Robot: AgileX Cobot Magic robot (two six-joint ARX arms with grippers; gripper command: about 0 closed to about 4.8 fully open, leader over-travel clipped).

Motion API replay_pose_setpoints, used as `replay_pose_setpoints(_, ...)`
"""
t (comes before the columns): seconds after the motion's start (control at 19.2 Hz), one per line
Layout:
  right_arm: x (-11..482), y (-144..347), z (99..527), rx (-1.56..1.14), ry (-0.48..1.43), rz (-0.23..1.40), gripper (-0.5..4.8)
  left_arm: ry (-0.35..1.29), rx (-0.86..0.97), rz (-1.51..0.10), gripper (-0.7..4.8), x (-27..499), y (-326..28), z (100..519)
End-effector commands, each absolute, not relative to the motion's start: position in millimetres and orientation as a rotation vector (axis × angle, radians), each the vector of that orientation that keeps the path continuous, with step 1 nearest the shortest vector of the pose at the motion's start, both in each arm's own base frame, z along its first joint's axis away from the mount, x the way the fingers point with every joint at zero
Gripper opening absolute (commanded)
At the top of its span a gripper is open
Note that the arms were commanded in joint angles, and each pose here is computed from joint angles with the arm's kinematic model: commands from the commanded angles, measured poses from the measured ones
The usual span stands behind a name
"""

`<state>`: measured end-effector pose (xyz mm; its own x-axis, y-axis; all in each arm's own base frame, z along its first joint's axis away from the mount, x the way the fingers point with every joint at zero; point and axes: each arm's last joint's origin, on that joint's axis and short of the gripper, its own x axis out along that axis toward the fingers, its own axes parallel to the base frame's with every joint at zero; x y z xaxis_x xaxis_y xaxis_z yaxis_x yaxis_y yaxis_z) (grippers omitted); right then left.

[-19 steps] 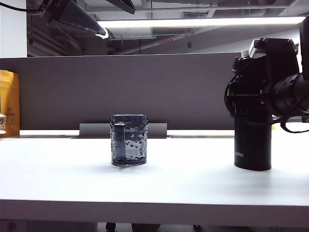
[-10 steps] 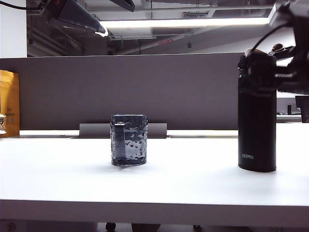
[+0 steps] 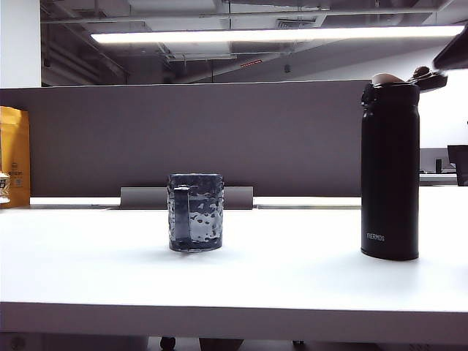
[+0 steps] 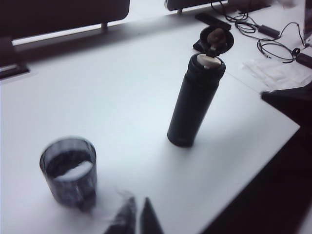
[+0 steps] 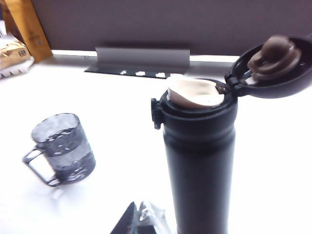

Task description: Pick up the black thermos, pour some water into the cup, then place the black thermos back on the table.

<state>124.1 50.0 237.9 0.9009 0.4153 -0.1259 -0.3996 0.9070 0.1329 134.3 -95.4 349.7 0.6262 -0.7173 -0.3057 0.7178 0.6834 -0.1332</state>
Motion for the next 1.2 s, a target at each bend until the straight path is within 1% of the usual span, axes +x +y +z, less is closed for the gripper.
replay_pose_setpoints(0.05,102,42,245,0.11,0.1,0.428,-0.09,0.376,-0.025,-0.81,-0.06,113,-81,344)
replay_pose_setpoints(0.21,89,37,238,0.099,0.145,0.426,-0.09,0.296,-0.054,-0.794,-0.06,93,-68,331)
replay_pose_setpoints(0.26,87,36,233,0.093,0.151,0.428,-0.09,0.278,-0.094,-0.792,-0.06,87,-64,320)
replay_pose_setpoints(0.36,86,36,227,0.095,0.138,0.432,-0.09,0.234,-0.112,-0.794,-0.06,79,-59,298)
replay_pose_setpoints(0.47,87,36,220,0.091,0.137,0.432,-0.09,0.209,-0.126,-0.783,-0.06,77,-57,283)
replay_pose_setpoints(0.52,89,37,212,0.091,0.134,0.434,-0.09,0.199,-0.18,-0.738,-0.06,76,-56,268)
replay_pose_setpoints(0.62,93,38,194,0.092,0.135,0.434,-0.09,0.174,-0.235,-0.7,-0.06,78,-55,248)
replay_pose_setpoints(0.78,96,39,181,0.092,0.133,0.432,-0.09,0.132,-0.243,-0.698,-0.06,80,-56,231)
replay_pose_setpoints(0.99,97,40,165,0.088,0.157,0.432,-0.09,0.144,-0.251,-0.691,-0.06,87,-60,196)
replay_pose_setpoints(1.09,98,40,159,0.079,0.173,0.431,-0.09,0.168,-0.296,-0.629,-0.06,89,-60,184)
replay_pose_setpoints(1.2,98,40,157,0.078,0.178,0.431,-0.09,0.173,-0.293,-0.619,-0.06,90,-60,174)
